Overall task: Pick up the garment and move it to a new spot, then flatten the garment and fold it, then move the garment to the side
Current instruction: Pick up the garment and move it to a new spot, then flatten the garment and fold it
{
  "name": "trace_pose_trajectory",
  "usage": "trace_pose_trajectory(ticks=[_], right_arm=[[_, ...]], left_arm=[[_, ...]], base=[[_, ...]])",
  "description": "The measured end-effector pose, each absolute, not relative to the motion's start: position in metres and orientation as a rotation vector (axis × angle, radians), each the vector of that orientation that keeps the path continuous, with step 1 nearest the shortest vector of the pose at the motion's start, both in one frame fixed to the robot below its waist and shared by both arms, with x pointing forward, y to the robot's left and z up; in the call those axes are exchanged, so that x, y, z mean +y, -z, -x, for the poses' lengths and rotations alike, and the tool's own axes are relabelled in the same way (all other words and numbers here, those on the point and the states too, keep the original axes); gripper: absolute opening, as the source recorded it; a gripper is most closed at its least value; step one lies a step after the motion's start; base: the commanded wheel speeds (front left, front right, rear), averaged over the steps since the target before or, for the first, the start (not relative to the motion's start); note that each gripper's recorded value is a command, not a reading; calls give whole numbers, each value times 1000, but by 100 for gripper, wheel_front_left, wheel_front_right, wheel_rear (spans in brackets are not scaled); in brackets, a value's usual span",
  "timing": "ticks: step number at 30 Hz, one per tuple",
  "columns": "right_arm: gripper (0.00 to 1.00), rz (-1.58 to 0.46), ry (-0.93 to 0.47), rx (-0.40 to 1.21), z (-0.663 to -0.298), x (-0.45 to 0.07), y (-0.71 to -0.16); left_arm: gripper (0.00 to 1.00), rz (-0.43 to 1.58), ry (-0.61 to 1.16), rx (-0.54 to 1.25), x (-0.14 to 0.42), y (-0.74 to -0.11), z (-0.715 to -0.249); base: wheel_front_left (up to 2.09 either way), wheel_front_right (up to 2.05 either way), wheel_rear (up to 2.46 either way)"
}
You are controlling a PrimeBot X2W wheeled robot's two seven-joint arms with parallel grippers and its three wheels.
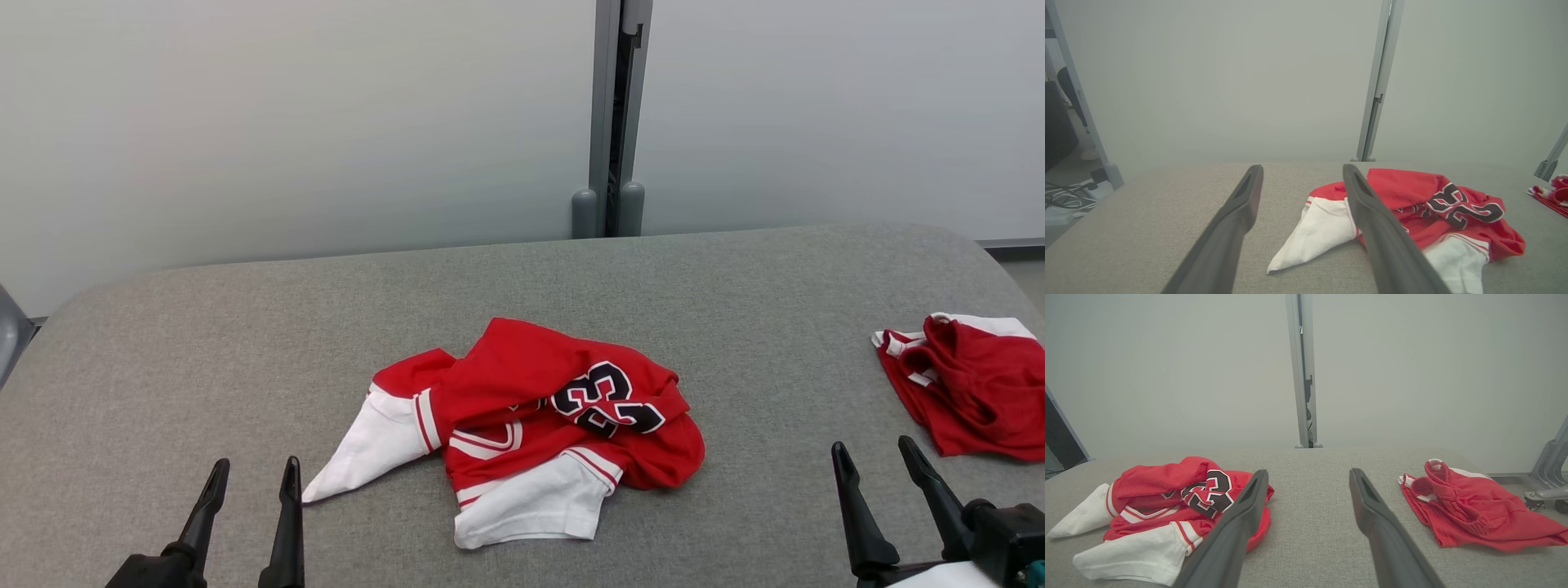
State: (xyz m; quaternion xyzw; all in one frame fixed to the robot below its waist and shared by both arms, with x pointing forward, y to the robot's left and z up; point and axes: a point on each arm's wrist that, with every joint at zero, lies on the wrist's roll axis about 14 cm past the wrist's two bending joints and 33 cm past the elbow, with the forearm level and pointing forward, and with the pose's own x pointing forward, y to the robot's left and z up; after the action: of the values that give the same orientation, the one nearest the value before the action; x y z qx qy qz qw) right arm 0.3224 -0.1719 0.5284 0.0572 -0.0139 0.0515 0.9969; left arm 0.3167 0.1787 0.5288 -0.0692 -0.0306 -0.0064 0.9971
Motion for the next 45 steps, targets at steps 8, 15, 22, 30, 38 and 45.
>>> trace_pose_trajectory(ticks=[8,15,22,30,38,45], right_arm=[[100,-116,-108,-25,-323,-170,-528],[100,-121,-109,-21,-323,-169,-527],[100,-114,-302,9,-340,-119,-528],[100,36,-688,144,-377,-28,-516],[100,262,-1003,237,-420,48,-495],[100,428,-1205,327,-427,88,-460]], left_arm=[[100,137,8,-56,179,-528,-317],[100,135,6,-51,179,-527,-318],[100,139,13,-50,176,-528,-323],[100,159,-1,-55,179,-527,-337],[100,186,-25,-46,185,-512,-364],[100,186,-68,-9,197,-493,-372]], base=[[0,0,0],[0,0,0],[0,0,0],[0,0,0],[0,0,0],[0,0,0]])
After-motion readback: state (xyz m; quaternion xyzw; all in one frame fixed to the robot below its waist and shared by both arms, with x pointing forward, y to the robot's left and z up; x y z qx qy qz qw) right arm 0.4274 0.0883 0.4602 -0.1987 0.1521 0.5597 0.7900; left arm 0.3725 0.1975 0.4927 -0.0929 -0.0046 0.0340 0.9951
